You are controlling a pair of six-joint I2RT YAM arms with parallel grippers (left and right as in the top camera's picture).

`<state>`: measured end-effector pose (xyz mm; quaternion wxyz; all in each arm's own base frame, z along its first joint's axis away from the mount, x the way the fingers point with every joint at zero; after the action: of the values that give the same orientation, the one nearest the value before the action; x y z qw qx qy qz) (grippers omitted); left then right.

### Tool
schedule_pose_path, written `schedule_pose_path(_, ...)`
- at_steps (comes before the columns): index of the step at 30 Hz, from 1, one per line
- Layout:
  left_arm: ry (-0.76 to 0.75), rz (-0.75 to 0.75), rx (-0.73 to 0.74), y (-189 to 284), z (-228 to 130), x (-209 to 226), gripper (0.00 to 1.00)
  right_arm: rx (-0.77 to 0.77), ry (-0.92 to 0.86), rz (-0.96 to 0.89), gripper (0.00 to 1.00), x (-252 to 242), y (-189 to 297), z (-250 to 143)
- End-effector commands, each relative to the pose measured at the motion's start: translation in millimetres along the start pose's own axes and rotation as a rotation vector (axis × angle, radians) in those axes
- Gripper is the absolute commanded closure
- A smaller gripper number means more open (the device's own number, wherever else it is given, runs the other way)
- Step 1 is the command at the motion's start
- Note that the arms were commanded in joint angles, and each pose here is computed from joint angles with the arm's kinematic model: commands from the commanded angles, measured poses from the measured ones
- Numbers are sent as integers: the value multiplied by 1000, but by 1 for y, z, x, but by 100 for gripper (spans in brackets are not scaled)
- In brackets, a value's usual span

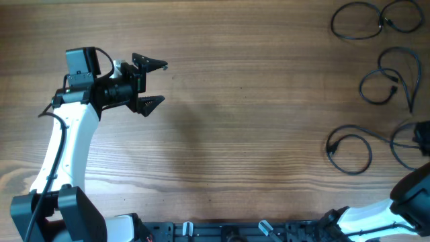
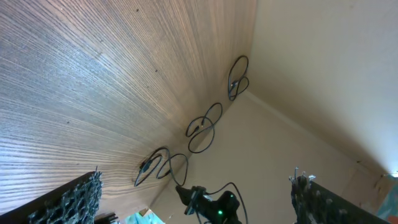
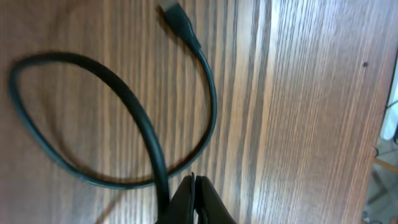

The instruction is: Untangle cables

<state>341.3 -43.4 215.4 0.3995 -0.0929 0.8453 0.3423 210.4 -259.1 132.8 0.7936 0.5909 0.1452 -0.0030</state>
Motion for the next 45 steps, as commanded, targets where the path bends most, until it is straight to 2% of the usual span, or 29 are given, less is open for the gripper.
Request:
schedule_pose_path(1, -24, 5, -2, -1, 1, 0, 0, 1, 0, -20, 95, 1, -15, -6)
schedule_pose_path(6, -24, 13, -24, -1, 3, 1, 0, -1, 5, -25, 95, 0, -16, -6)
schedule_pose_path(9, -24, 13, -24, -1, 3, 1, 0, 7, 14, -48, 96, -5, 7, 3)
schedule_pose_path(13, -24, 13, -23, -1, 3, 1, 0, -28, 3, -1, 96, -8, 60, 29)
schedule_pose_path(15, -24, 13, -24, -1, 3, 1, 0, -38, 54, 31, 96, -4, 63, 33)
schedule_pose_path(23, -24, 13, -24, -1, 3, 1, 0, 10, 70, 49, 96, 8, 8, 6)
schedule_pose_path(33, -25, 17, -34, -1, 4, 1, 0, 12, 27, -39, 95, -2, -21, -12)
schedule_pose_path(37, -25, 17, -34, -1, 4, 1, 0, 53, -72, -73, 95, -10, -38, -30)
schedule_pose_path(41, -24, 17, -35, -1, 4, 1, 0, 56, -85, -62, 95, -10, -67, -53)
schedule_pose_path(45, -24, 18, -38, -1, 5, 1, 0, 72, -84, -34, 95, -7, -67, -54)
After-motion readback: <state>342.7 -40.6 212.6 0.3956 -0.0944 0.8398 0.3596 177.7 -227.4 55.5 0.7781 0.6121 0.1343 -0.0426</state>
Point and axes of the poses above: each gripper's point midway between its finger pads, its own y axis back along the fingers, its own x axis along the line the jaws close on, z = x × y, the point moved 6 cm from there along y, back along the fingers, and after that the axes turned 6 degrees about y, right-handed, at the moved point
